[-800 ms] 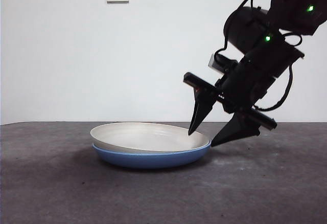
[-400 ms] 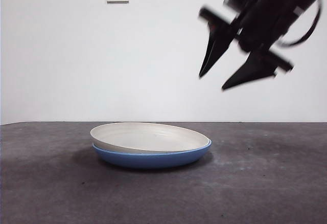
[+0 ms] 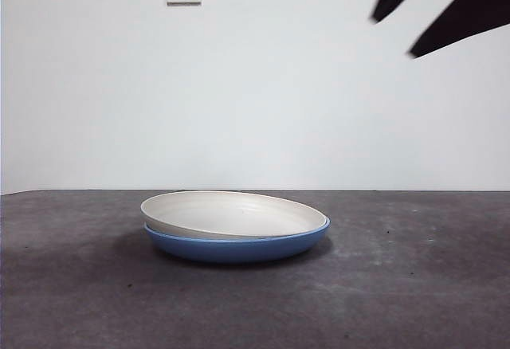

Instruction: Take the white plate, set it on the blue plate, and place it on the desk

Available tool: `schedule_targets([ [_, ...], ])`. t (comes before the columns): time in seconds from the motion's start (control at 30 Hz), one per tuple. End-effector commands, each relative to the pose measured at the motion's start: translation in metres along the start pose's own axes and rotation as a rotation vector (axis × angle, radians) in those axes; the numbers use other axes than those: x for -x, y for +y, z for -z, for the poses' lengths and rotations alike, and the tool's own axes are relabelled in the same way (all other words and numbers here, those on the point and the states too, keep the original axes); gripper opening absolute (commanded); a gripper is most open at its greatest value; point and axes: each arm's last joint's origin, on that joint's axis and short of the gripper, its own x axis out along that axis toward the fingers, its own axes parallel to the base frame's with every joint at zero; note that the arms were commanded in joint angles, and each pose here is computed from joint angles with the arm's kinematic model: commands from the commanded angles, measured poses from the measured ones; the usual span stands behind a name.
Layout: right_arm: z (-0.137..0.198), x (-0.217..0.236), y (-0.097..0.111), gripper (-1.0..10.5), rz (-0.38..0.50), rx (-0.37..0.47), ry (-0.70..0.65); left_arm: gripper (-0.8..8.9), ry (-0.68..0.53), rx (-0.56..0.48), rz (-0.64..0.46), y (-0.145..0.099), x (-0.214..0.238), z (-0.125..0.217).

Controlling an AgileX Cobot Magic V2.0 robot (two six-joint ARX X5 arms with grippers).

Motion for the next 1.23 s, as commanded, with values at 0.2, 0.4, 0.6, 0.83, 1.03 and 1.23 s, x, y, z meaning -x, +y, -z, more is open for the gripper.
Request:
schedule_targets([
  [0.2, 0.021, 0.035, 0.014, 2.6, -0.028, 0.083, 0.009, 3.43, -0.014, -0.024, 0.012, -0.002, 0.001, -0.003],
  [0.4, 0.024, 0.042, 0.016, 2.6, -0.032, 0.096, -0.018, 3.43, -0.009, -0.022, 0.011, -0.002, 0.001, -0.003],
  [0.6, 0.024, 0.041, 0.016, 2.6, -0.032, 0.095, -0.016, 3.43, -0.008, -0.021, 0.011, -0.002, 0.001, -0.003],
  [0.83, 0.024, 0.041, 0.016, 2.2, -0.032, 0.098, -0.016, 1.37, -0.009, -0.021, 0.011, -0.002, 0.001, -0.003],
  [1.03, 0.024, 0.041, 0.016, 0.1, -0.032, 0.106, -0.016, 0.09, -0.009, -0.022, 0.011, -0.002, 0.001, -0.003],
  [1.23, 0.023, 0.041, 0.016, 0.1, -0.033, 0.109, -0.026, 0.1, -0.014, -0.024, 0.012, -0.002, 0.001, -0.003],
])
